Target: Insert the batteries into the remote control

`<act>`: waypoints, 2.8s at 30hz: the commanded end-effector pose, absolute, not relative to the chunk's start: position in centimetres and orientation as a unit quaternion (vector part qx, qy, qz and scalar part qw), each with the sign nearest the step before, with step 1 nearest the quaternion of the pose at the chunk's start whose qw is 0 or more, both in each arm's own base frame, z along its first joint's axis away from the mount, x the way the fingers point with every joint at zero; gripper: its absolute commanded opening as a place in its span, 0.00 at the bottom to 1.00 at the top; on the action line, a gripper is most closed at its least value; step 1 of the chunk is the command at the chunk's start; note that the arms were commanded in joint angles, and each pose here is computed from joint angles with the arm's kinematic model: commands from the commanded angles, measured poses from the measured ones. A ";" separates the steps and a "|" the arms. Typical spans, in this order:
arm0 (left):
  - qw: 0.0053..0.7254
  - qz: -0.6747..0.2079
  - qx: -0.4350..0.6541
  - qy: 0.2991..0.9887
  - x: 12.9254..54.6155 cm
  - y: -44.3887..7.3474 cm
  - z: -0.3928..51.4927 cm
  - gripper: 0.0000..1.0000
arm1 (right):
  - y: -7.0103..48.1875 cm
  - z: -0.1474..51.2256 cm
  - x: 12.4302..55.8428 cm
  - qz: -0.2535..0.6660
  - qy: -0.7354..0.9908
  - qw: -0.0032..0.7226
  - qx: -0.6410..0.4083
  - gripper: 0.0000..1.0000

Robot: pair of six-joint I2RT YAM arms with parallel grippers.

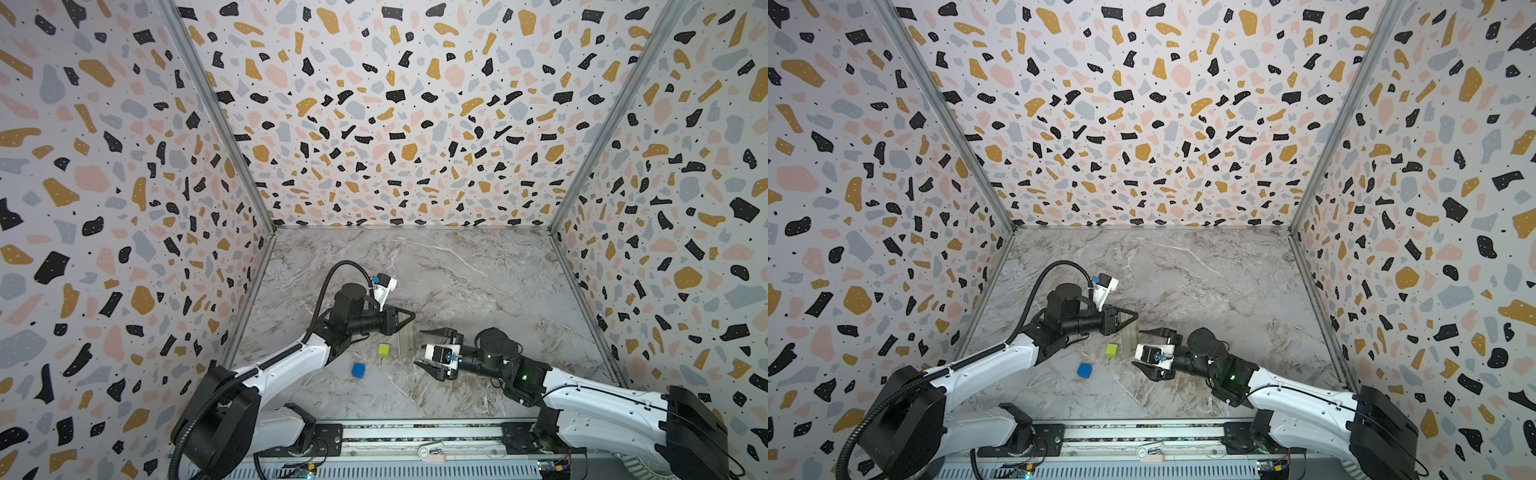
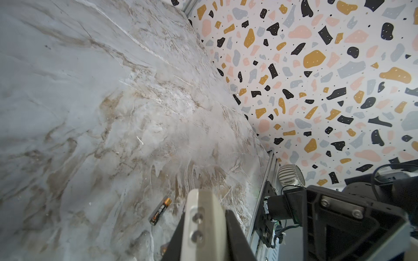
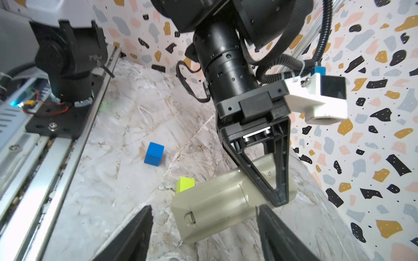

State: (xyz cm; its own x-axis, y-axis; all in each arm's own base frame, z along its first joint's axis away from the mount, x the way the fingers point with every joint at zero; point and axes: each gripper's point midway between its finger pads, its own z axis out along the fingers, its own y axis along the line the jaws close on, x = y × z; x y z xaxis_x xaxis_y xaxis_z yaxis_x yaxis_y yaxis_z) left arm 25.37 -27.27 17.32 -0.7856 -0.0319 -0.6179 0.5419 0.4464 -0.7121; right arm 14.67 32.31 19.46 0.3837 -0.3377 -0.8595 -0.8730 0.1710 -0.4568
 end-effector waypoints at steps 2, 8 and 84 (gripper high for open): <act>0.273 -0.538 0.165 0.780 24.2 -27.5 18.8 0.00 | 32.7 21.0 14.7 0.188 0.478 0.608 -0.605 0.74; 0.247 -0.516 0.160 0.804 23.3 -26.8 17.8 0.00 | 32.9 20.4 14.6 0.175 0.477 0.606 -0.612 0.66; 0.197 -0.531 0.158 0.809 21.2 -27.2 17.2 0.00 | 35.1 16.6 15.2 0.071 0.493 0.578 -0.646 0.49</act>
State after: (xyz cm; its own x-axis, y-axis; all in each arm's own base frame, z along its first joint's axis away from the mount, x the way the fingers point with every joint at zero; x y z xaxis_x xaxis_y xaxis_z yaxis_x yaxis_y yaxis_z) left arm 22.20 -26.60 16.28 -0.8714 0.0172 -0.4902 0.4464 0.4421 -0.7780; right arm 14.20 34.93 15.36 0.5036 -0.5478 -0.6681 -0.7487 0.1092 -0.6539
